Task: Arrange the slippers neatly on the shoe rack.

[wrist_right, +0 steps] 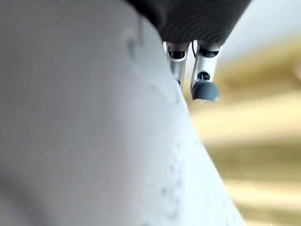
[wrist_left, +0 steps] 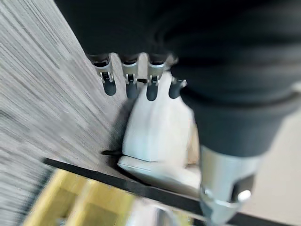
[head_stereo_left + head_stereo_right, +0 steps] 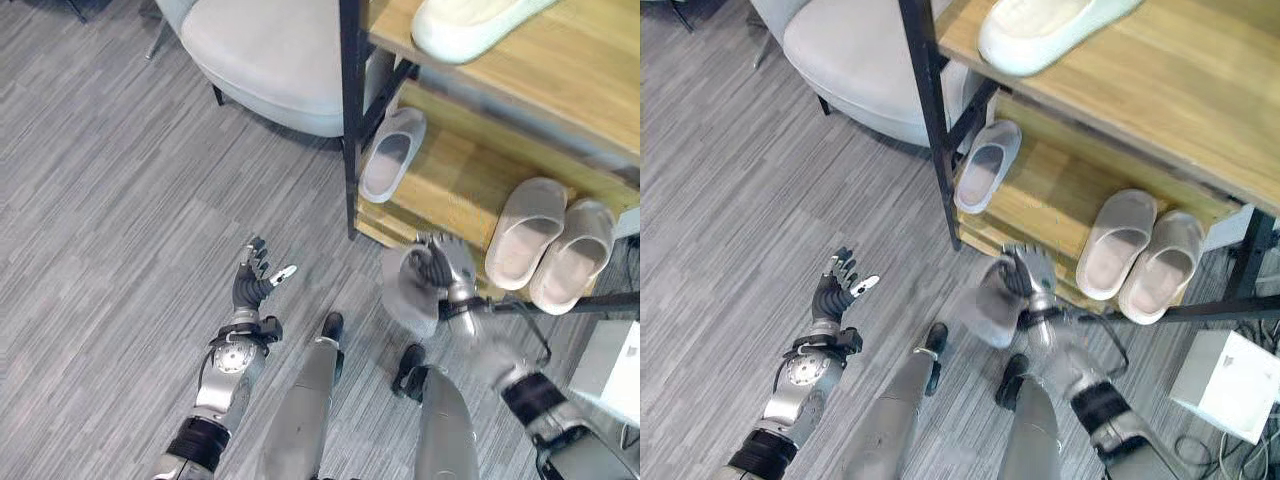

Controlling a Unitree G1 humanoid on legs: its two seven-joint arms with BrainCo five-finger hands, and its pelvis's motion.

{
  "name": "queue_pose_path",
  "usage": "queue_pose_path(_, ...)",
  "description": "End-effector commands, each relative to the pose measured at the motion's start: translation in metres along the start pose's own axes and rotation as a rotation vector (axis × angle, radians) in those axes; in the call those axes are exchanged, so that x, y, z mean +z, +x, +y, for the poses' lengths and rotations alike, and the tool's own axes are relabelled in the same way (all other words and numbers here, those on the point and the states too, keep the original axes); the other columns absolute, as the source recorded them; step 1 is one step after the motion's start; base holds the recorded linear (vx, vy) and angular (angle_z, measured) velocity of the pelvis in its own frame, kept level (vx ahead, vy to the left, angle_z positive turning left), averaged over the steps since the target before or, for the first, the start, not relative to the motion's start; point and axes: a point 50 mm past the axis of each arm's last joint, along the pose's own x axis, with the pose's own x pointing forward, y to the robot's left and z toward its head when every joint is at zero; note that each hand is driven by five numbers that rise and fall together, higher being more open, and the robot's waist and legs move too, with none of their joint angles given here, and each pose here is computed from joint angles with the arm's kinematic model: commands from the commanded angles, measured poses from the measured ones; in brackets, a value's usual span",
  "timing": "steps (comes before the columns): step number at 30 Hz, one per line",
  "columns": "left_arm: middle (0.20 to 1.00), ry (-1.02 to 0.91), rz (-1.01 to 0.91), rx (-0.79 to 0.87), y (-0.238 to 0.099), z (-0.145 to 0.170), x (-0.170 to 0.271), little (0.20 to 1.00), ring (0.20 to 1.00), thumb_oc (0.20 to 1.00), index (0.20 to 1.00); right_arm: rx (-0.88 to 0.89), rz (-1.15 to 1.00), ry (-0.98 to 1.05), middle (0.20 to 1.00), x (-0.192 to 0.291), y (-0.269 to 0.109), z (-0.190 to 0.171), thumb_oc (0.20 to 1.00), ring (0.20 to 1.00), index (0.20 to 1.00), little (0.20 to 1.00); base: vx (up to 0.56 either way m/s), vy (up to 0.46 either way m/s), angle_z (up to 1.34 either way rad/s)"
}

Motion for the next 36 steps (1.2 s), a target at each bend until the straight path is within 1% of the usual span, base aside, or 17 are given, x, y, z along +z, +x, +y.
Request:
queue_pose_path(1, 1.0, 0.0, -0.108, -0.049, 0.001, -0.013, 0.019, 1.0, 1.0, 1.0, 1.0, -0.3, -0.171, 0.099, 0.2, 0.034, 0.024, -0.054, 0.2, 0.2, 0.2, 0.2, 0.02, 0.039, -0.18)
queue_pose_path(3, 1.0, 0.021, -0.097, -0.058, -0.002, -0.011, 0.016, 1.0, 1.0, 1.0, 1.0, -0.354, -0.227, 0.17, 0.2, 0.047, 0.021, -0.064, 0.2, 0.2, 0.2, 0.2, 0.01, 0.023, -0.07)
queue_pose_path(4, 1.0, 0.024, -0.093, -0.061, -0.003, -0.011, 0.015, 1.0, 1.0, 1.0, 1.0, -0.35, -0.237, 0.171, 0.2, 0.048, 0.019, -0.065, 0.2, 0.2, 0.2, 0.2, 0.03, 0.009, -0.05)
queue_pose_path(7, 1.0, 0.044, -0.073, -0.079, -0.005, -0.012, 0.01, 1.0, 1.0, 1.0, 1.0, -0.307, -0.228, 0.104, 0.2, 0.042, 0.019, -0.058, 0.2, 0.2, 0.2, 0.2, 0.02, 0.0, -0.03)
queue_pose_path(8, 1.0, 0.056, -0.061, -0.089, -0.007, -0.012, 0.007, 1.0, 1.0, 1.0, 1.0, -0.346, -0.21, 0.041, 0.2, 0.035, 0.025, -0.063, 0.2, 0.2, 0.2, 0.2, 0.03, -0.005, -0.06)
queue_pose_path(9, 1.0, 0.056, -0.061, -0.089, -0.007, -0.012, 0.007, 1.0, 1.0, 1.0, 1.0, -0.346, -0.21, 0.041, 0.2, 0.035, 0.025, -0.063, 0.2, 0.2, 0.2, 0.2, 0.04, -0.016, -0.06)
queue_pose_path(12, 1.0, 0.068, -0.065, -0.104, -0.007, -0.012, 0.008, 1.0, 1.0, 1.0, 1.0, -0.403, -0.194, -0.064, 0.2, 0.026, 0.04, -0.078, 0.2, 0.2, 0.2, 0.2, 0.01, -0.008, 0.01)
queue_pose_path(13, 1.0, 0.072, -0.081, -0.111, -0.007, -0.009, 0.011, 1.0, 1.0, 1.0, 1.0, -0.423, -0.17, -0.136, 0.2, 0.017, 0.048, -0.088, 0.2, 0.2, 0.2, 0.2, 0.01, -0.031, 0.03)
queue_pose_path(16, 1.0, 0.072, -0.103, -0.111, -0.007, -0.005, 0.016, 1.0, 1.0, 1.0, 1.0, -0.445, -0.118, -0.244, 0.2, -0.001, 0.058, -0.104, 0.2, 0.2, 0.2, 0.2, 0.06, -0.057, 0.06)
queue_pose_path(21, 1.0, 0.077, -0.132, -0.12, -0.006, -0.005, 0.022, 1.0, 1.0, 1.0, 1.0, -0.492, -0.063, -0.331, 0.2, -0.015, 0.069, -0.123, 0.2, 0.2, 0.2, 0.2, 0.03, -0.042, 0.15)
queue_pose_path(23, 1.0, 0.077, -0.176, -0.136, -0.004, -0.008, 0.032, 1.0, 1.0, 1.0, 1.0, -0.51, -0.031, -0.398, 0.2, -0.023, 0.076, -0.136, 0.2, 0.2, 0.2, 0.2, 0.03, -0.054, 0.14)
queue_pose_path(31, 1.0, 0.036, -0.295, -0.157, 0.002, -0.019, 0.059, 1.0, 1.0, 1.0, 1.0, -0.528, 0.028, -0.48, 0.2, -0.028, 0.094, -0.15, 0.2, 0.2, 0.2, 0.2, 0.03, -0.018, 0.11)
queue_pose_path(36, 1.0, 0.007, -0.357, -0.187, 0.004, -0.029, 0.073, 1.0, 1.0, 1.0, 1.0, -0.598, 0.042, -0.51, 0.2, -0.02, 0.109, -0.169, 0.2, 0.2, 0.2, 0.2, 0.04, -0.005, 0.05)
